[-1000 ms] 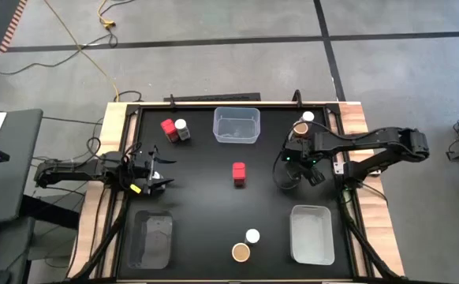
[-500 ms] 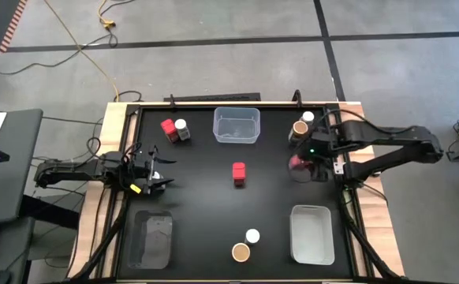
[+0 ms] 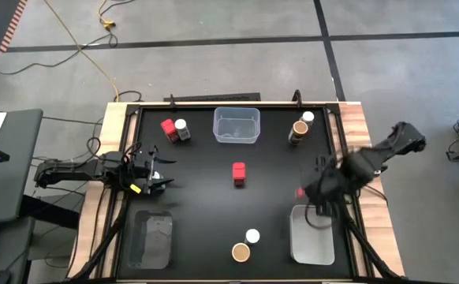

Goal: Sort spices by type
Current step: Put the right red spice can into the white bin

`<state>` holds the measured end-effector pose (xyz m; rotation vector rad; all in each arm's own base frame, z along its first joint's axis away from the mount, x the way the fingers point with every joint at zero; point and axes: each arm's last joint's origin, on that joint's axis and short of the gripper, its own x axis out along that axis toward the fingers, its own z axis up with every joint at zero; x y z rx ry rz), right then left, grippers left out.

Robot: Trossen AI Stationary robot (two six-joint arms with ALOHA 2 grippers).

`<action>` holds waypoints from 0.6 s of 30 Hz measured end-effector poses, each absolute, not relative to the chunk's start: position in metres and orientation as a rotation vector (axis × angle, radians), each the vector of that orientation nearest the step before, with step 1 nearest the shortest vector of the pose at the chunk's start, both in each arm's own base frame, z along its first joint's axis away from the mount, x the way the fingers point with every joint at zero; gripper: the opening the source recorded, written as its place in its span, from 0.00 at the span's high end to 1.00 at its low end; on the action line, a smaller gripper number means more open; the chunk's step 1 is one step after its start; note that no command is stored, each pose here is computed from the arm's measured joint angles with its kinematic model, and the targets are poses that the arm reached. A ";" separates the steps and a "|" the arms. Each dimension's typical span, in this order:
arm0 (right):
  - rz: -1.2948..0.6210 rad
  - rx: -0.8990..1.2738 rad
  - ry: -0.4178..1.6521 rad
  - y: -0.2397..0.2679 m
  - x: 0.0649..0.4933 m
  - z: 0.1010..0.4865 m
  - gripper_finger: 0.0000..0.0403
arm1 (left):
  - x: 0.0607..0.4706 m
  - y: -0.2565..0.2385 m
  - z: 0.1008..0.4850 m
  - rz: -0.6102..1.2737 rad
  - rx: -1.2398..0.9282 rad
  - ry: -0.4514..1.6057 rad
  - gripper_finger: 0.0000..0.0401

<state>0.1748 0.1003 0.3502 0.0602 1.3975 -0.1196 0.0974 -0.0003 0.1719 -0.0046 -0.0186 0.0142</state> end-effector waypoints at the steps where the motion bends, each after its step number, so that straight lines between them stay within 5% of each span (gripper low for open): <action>1: -0.121 0.054 1.414 0.109 0.174 0.347 0.40 | 0.097 0.000 0.172 0.014 -0.004 -0.019 0.24; 18: -0.103 -0.023 1.510 0.181 0.177 0.288 0.40 | 0.097 0.000 0.172 0.014 -0.005 -0.019 0.24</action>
